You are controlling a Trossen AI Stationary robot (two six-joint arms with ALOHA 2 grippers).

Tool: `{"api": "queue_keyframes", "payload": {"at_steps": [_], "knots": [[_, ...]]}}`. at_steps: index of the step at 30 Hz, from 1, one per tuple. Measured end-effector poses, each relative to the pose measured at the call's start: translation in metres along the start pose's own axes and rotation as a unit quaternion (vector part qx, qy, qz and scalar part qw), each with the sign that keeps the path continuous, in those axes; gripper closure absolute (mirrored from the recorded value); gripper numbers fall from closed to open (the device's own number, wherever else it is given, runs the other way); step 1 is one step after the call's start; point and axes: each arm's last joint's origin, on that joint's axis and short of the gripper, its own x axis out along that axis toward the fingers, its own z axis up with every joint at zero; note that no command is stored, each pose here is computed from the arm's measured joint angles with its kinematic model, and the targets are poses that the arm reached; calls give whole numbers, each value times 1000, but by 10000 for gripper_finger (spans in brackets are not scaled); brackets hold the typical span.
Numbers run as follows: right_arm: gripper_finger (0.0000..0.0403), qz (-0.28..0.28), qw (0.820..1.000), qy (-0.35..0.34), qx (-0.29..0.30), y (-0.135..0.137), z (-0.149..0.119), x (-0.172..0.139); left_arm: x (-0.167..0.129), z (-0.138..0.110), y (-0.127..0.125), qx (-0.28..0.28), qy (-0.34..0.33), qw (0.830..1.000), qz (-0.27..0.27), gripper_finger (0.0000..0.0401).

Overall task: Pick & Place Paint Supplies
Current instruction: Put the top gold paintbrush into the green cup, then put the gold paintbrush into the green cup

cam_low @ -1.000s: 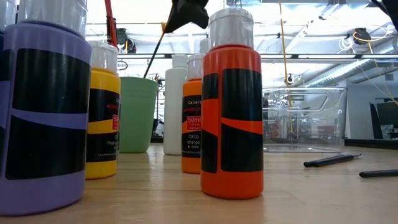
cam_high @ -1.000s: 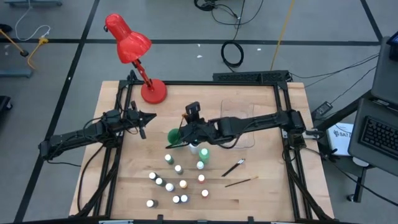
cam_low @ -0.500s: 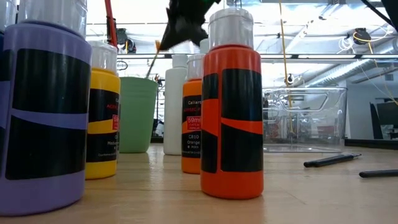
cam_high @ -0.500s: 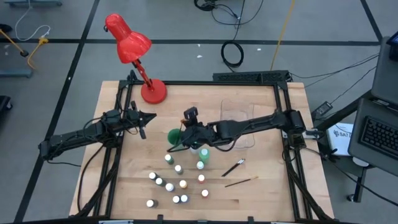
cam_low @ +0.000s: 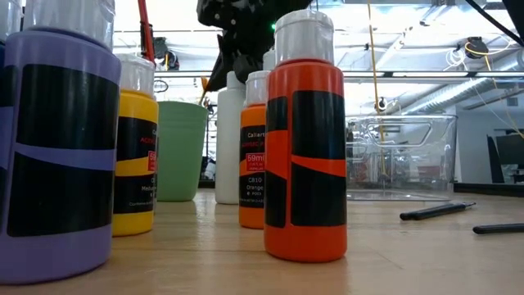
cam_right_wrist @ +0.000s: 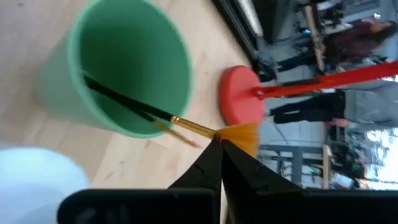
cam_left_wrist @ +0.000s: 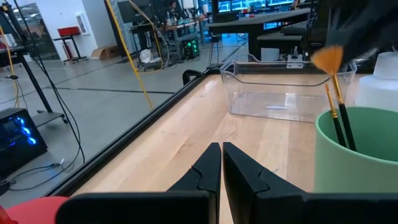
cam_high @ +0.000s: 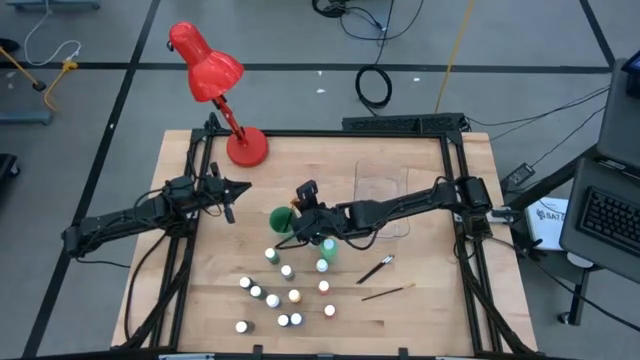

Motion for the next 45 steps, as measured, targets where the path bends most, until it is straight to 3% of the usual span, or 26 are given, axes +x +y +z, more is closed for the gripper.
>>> {"api": "queue_keyframes", "payload": {"at_steps": [10,16,21,26,32,38,42,45], "knots": [[399,18,1000,-14,-21,2,-2,2,0,0,0,0,0,1000,0,380],[373,-7,999,-41,-29,-1,6,-1,0,0,0,-1,0,1000,0,380],[357,-98,994,-33,-44,-4,21,-12,0,0,0,-1,0,1000,0,380],[361,-197,976,-79,-48,-21,50,-73,0,0,0,-1,0,1000,0,380],[387,-218,953,-197,75,-54,55,-197,0,0,0,-1,0,1000,0,380],[400,-157,923,-240,255,-74,8,-305,0,0,0,-1,0,1000,0,380],[401,-76,904,-239,347,-65,-31,-336,0,0,0,-1,-1,1000,0,380],[402,-28,873,-234,428,-43,-57,-331,0,0,0,-3,-1,1000,0,380]]}}
